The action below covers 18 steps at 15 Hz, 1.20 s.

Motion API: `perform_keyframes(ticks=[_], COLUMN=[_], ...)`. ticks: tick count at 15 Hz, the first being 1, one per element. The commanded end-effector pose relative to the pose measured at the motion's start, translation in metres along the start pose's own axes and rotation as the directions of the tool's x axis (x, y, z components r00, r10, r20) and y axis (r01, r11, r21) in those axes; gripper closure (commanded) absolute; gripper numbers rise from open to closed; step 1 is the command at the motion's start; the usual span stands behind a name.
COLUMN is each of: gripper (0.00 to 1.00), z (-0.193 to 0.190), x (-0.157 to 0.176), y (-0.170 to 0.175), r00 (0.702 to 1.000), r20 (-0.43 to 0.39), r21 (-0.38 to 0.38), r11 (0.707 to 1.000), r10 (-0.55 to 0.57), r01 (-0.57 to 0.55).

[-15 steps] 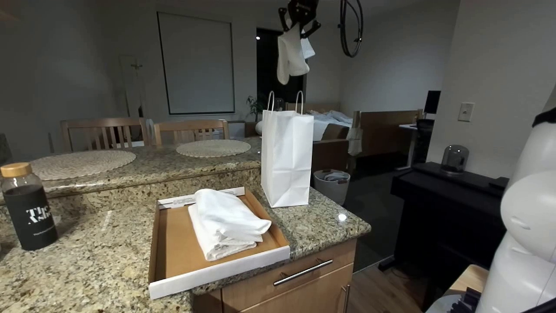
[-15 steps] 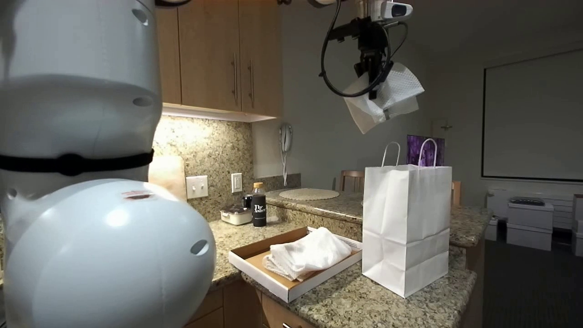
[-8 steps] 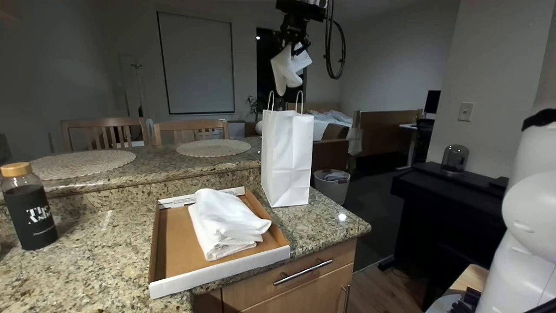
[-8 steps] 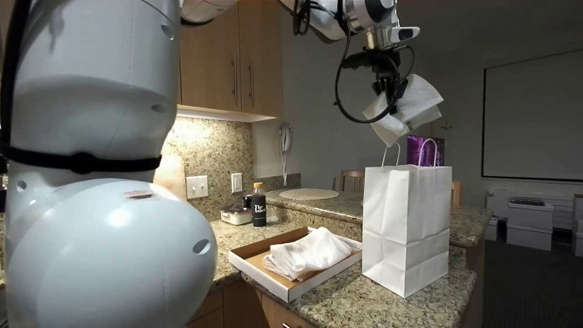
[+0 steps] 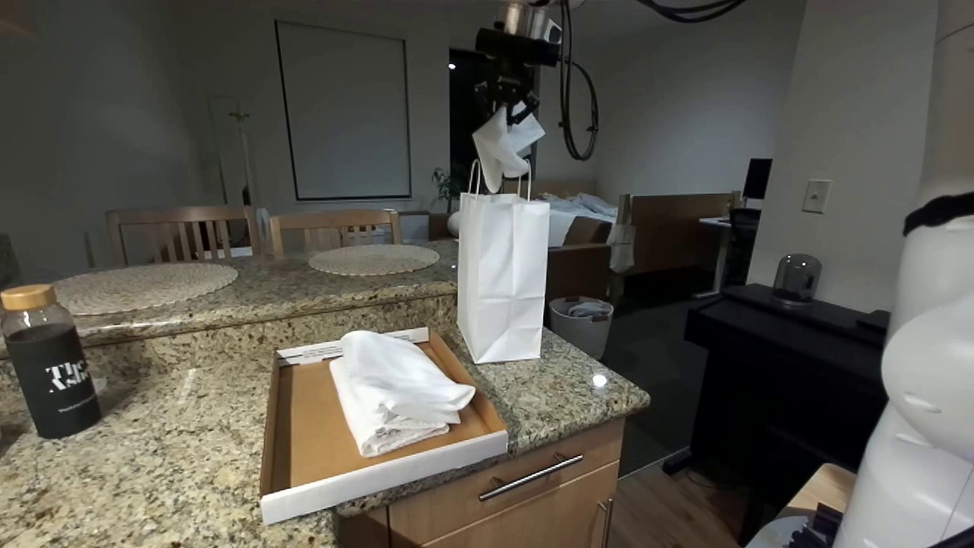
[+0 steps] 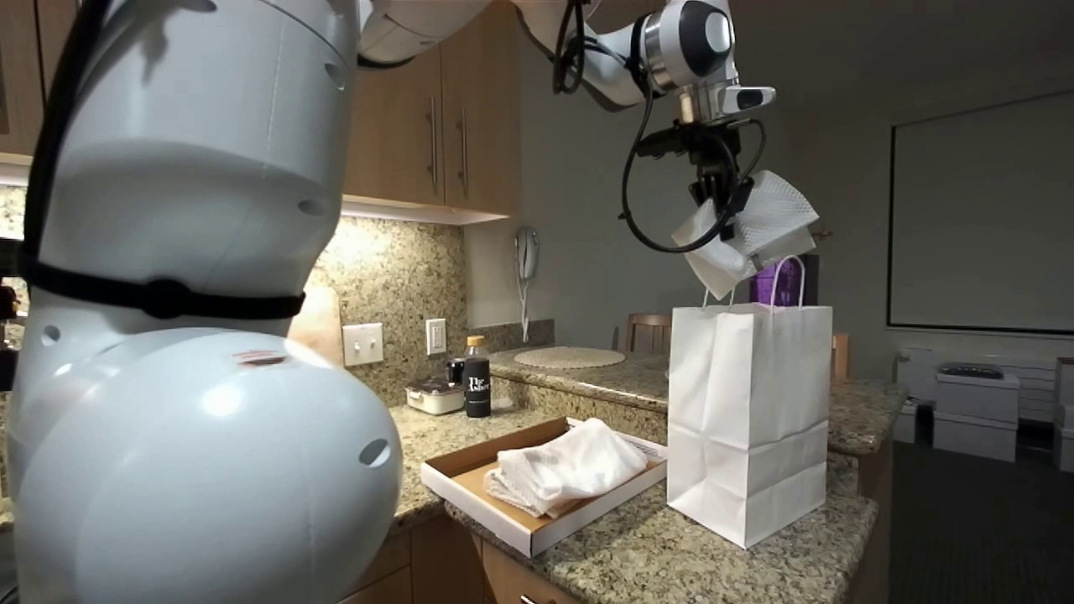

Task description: Pick up one towel and put it in the white bag.

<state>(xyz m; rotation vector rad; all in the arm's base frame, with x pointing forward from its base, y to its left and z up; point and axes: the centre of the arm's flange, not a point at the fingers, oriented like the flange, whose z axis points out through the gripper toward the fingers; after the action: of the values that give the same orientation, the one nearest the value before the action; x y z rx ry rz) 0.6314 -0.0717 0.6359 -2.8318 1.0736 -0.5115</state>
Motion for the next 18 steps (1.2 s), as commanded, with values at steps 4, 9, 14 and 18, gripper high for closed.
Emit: perform_keyframes(ticks=[4, 9, 14, 18], gripper=[0.93, 0.94, 0.93, 0.93], z=[0.017, 0.043, 0.023, 0.017], x=[-0.023, -0.029, 0.002, 0.026], y=[-0.032, -0.041, -0.019, 0.013], r00=[0.99, 0.953, 0.924, 0.898], r20=[0.099, 0.248, 0.331, 0.415], r21=[-0.066, 0.0, 0.221, 0.285], r11=[0.992, 0.984, 0.967, 0.958], r10=[-0.104, -0.175, -0.193, -0.147], r01=[0.11, 0.181, 0.123, 0.025])
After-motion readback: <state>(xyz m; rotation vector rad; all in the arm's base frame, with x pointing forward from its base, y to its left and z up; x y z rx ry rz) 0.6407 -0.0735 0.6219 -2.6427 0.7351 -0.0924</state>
